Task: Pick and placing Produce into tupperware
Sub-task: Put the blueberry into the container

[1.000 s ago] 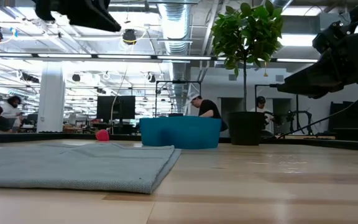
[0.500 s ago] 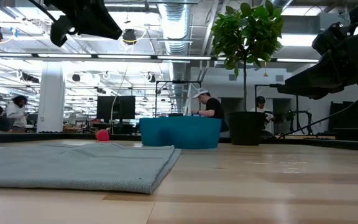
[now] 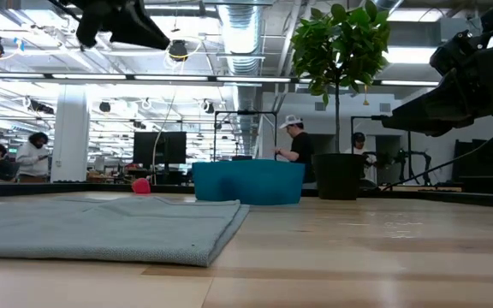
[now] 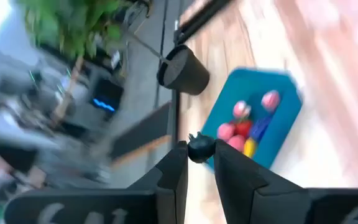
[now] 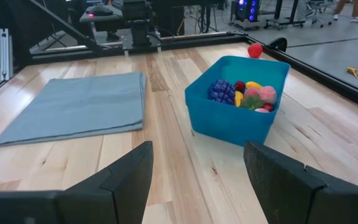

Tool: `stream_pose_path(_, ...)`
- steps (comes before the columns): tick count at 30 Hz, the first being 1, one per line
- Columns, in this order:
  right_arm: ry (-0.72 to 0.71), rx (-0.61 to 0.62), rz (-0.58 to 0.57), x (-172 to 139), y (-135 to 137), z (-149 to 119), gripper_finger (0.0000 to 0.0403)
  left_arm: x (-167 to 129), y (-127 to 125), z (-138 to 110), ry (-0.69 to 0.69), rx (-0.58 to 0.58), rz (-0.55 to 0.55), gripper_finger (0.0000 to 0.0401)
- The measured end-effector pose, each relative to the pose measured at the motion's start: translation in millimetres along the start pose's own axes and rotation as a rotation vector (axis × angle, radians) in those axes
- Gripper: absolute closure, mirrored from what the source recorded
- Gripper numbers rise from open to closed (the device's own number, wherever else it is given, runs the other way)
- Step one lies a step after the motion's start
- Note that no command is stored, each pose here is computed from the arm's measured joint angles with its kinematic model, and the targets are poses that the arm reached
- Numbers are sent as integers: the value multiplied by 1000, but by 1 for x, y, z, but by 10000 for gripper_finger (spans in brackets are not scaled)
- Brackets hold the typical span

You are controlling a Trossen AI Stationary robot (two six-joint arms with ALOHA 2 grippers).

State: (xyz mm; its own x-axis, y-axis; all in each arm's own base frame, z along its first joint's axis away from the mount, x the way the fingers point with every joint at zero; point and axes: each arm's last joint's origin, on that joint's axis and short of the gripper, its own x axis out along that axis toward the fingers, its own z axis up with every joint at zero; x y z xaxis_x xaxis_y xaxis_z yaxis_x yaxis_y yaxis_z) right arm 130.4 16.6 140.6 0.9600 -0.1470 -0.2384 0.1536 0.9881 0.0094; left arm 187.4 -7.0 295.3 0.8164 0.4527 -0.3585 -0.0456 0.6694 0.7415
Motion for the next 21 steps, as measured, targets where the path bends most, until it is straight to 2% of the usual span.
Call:
stream_pose_path(4,0,0,0,0,0,0,129,0,1,1,-8,-306,3,342)
stream_pose_path(10,0,0,0,0,0,0,129,0,1,1,-11,-553,3,342)
stream_pose_path(12,0,0,0,0,0,0,129,0,1,1,-15,-674,-5,342)
stream_pose_path(17,0,0,0,0,0,0,129,0,2,4,-46,-1074,-18,342)
stream_pose_path(21,0,0,0,0,0,0,129,0,4,7,-75,-1347,-54,342)
